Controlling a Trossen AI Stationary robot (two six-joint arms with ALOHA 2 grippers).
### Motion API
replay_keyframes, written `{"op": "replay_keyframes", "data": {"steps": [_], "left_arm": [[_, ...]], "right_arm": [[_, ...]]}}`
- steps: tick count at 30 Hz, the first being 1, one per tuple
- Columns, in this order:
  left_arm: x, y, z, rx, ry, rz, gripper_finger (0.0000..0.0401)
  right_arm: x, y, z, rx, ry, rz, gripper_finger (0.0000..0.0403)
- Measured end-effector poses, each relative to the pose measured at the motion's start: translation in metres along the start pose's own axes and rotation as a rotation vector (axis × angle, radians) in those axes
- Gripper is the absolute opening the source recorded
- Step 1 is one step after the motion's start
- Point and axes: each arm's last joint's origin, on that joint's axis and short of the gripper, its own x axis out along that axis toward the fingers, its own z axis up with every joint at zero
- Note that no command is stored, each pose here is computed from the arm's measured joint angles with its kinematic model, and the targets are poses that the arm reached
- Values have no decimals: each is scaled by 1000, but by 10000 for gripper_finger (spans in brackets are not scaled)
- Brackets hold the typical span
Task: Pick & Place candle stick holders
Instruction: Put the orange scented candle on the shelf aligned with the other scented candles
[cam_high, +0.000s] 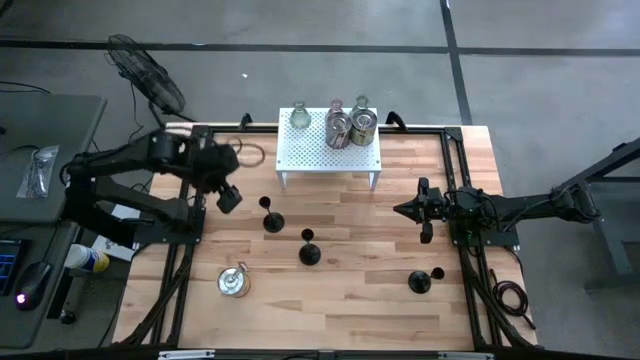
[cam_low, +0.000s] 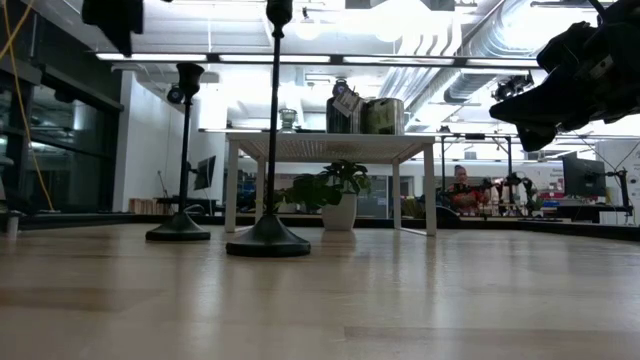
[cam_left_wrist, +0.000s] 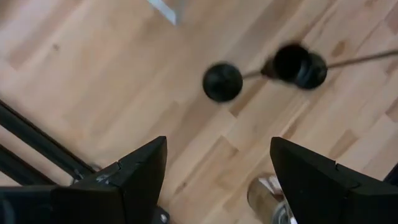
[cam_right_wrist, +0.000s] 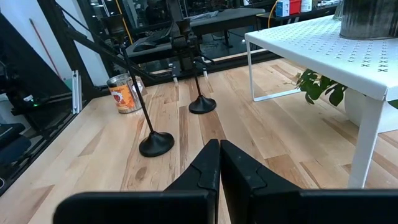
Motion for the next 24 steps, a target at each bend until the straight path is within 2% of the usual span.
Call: {"op": "replay_keyframes", "data": {"steps": [10, 19, 24], "left_arm": [[37, -25, -39, -13, 149, 27, 281], [54, -47, -59, 3, 164, -77, 281], [61, -57, -64, -10, 92, -129, 281]], "right_arm": [[0, 0, 0, 0, 0, 0, 4], [0, 0, 0, 0, 0, 0, 4], [0, 0, 0, 0, 0, 0, 4]]}}
